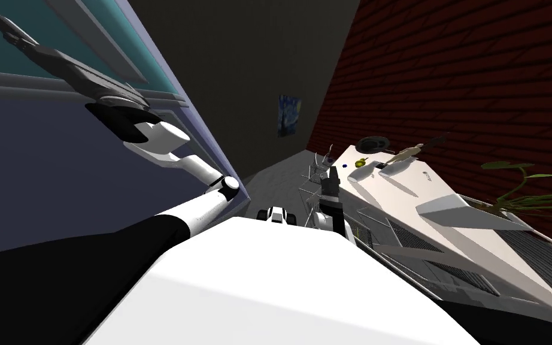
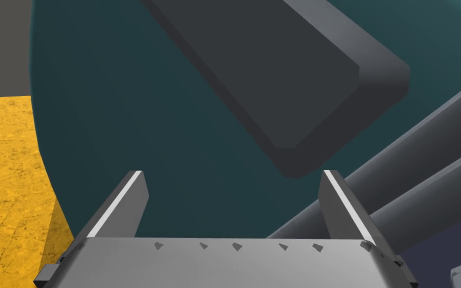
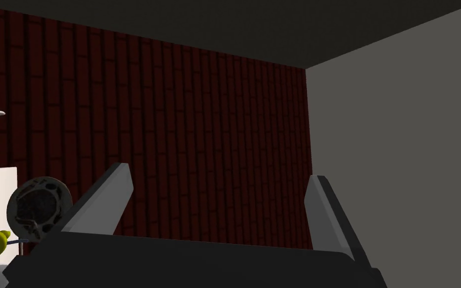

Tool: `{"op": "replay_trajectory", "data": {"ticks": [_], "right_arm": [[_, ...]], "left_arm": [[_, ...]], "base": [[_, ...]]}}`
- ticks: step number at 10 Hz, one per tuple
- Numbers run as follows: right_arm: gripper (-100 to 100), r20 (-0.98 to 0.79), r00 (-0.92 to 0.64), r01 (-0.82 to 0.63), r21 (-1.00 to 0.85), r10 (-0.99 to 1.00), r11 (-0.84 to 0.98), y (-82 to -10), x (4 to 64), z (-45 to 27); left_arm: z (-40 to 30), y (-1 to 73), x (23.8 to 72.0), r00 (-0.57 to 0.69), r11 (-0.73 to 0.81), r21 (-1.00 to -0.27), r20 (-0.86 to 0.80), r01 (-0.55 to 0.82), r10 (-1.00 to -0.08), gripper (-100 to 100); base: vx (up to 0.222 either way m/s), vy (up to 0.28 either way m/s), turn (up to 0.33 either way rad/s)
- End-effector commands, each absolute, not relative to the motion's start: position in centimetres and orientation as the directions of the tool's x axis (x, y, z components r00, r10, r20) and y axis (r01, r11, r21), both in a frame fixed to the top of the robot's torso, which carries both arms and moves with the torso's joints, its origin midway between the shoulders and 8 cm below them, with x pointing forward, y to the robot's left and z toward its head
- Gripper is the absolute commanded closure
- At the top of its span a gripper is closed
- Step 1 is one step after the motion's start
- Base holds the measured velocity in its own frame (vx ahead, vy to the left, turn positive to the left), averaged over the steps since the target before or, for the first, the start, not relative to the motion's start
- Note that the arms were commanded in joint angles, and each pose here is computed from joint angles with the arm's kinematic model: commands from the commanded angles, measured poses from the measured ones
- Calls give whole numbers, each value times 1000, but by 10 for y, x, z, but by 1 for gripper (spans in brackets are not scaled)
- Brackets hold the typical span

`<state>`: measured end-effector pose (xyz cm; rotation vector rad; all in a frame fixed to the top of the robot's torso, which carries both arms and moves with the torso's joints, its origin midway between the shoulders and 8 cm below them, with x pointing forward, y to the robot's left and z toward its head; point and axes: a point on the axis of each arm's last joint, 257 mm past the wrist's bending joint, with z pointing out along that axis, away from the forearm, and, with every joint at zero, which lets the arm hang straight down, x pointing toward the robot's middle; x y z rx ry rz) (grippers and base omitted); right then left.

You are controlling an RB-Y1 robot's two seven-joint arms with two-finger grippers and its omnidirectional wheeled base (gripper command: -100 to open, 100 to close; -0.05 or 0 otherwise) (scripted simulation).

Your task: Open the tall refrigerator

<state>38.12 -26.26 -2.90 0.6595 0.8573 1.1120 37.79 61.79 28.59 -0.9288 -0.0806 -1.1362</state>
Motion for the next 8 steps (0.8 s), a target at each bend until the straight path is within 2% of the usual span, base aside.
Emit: {"op": "replay_trajectory", "data": {"ticks": [1, 3, 4, 5, 8], "right_arm": [[0, -254, 197, -486, 814, 947, 319, -263, 381, -29], [0, -254, 197, -486, 814, 947, 319, -263, 381, -29], [0, -254, 197, -486, 814, 947, 319, -263, 381, -29], [0, -254, 197, -485, 814, 947, 320, -263, 381, -29], [0, -254, 197, -486, 814, 947, 319, -263, 381, -29]], "left_arm": [[286, 643, 372, 496, 138, -591, 501, 795, -709, -100], [284, 640, 375, 490, 128, -595, 500, 794, -714, -100], [283, 625, 382, 468, 101, -600, 496, 794, -731, 100], [276, 609, 397, 440, 58, -615, 492, 787, -751, 100], [282, 588, 394, 407, 35, -608, 487, 793, -773, 100]], "base": [[-84, -8, -238], [-65, -4, -97], [85, 12, 363], [200, 25, 429], [144, -1, 207]]}}
